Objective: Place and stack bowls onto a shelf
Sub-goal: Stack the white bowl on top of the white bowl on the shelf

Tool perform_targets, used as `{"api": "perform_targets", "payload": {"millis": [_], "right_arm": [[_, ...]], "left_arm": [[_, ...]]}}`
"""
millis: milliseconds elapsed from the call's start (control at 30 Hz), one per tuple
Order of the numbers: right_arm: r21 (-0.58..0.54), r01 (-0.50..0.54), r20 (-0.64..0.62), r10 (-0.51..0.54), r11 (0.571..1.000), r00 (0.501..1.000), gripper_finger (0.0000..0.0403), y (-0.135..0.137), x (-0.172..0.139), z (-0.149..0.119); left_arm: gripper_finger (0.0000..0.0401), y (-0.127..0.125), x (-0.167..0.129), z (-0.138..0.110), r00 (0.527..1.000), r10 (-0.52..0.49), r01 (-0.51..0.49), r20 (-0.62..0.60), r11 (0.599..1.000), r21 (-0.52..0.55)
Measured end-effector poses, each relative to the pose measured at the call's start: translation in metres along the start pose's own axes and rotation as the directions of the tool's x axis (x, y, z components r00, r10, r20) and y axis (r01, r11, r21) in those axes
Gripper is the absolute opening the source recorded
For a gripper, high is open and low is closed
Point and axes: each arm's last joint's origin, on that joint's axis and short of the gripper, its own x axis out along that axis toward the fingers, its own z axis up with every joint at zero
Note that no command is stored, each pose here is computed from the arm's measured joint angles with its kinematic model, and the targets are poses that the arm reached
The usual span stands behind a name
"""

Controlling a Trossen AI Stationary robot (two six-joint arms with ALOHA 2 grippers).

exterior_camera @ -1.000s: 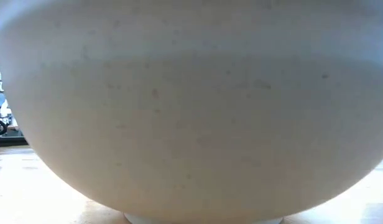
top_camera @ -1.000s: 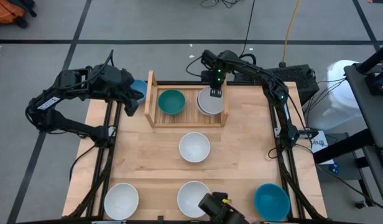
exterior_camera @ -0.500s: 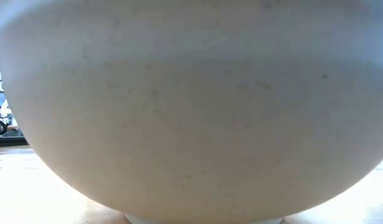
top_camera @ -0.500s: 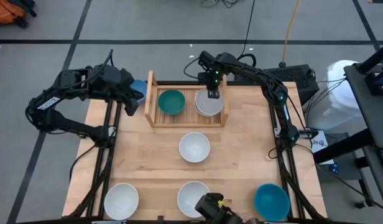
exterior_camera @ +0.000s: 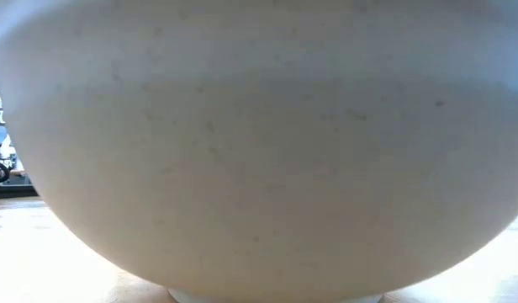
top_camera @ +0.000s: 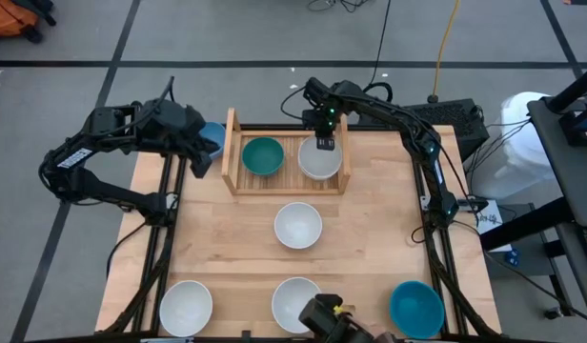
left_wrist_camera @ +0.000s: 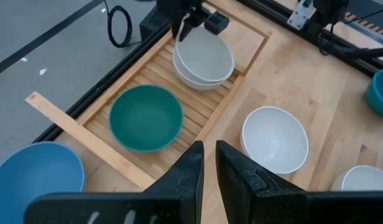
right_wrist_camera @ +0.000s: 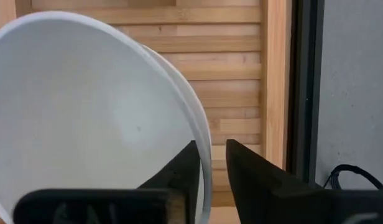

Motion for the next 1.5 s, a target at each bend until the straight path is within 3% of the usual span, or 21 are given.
{"api": "perform_targets", "payload": {"millis": [267,467,700,1000,1133,1267,1367,1500], "right_arm": [[-0.057,0.041,0.061,-0.038,0.998,0.997,0.0093,0.014,-0.034,0.005],[-0.106,0.182,0.183,-0.161,0.978,0.97,0.0093,0.041,-0.101,0.006],[-0.103,0.326,0.369,-0.268,0.94,0.89,0.0093,0.078,-0.185,-0.011],[0.002,0.387,0.503,-0.335,0.922,0.797,0.0093,0.107,-0.251,-0.045],[0.022,0.404,0.538,-0.352,0.914,0.766,0.0093,0.117,-0.268,-0.057],[0.029,0.416,0.557,-0.36,0.909,0.748,0.0093,0.125,-0.28,-0.067],[0.031,0.419,0.561,-0.363,0.907,0.744,0.0093,0.129,-0.285,-0.073],[0.031,0.418,0.553,-0.363,0.908,0.75,0.0093,0.131,-0.287,-0.077]], "left_arm": [[0.0047,0.003,0.0,-0.008,0.996,0.034,-0.033,-0.086,0.999,0.006],[0.0047,0.003,0.0,-0.009,0.996,0.029,-0.027,-0.09,0.999,0.024],[0.0047,-0.003,0.015,-0.002,0.993,0.033,-0.018,-0.115,0.991,0.132],[0.0047,-0.017,0.075,0.032,0.997,0.063,-0.042,-0.045,0.93,0.364],[0.0047,-0.014,0.103,0.054,0.998,0.049,-0.06,0.041,0.93,0.363],[0.0034,-0.007,0.13,0.066,0.999,-0.018,0.004,0.038,0.94,0.342],[0.0008,-0.001,0.149,0.072,0.999,-0.026,0.014,0.031,0.948,0.318],[0.0004,0.001,0.176,0.084,0.995,-0.048,0.021,0.085,0.957,0.291]]}}
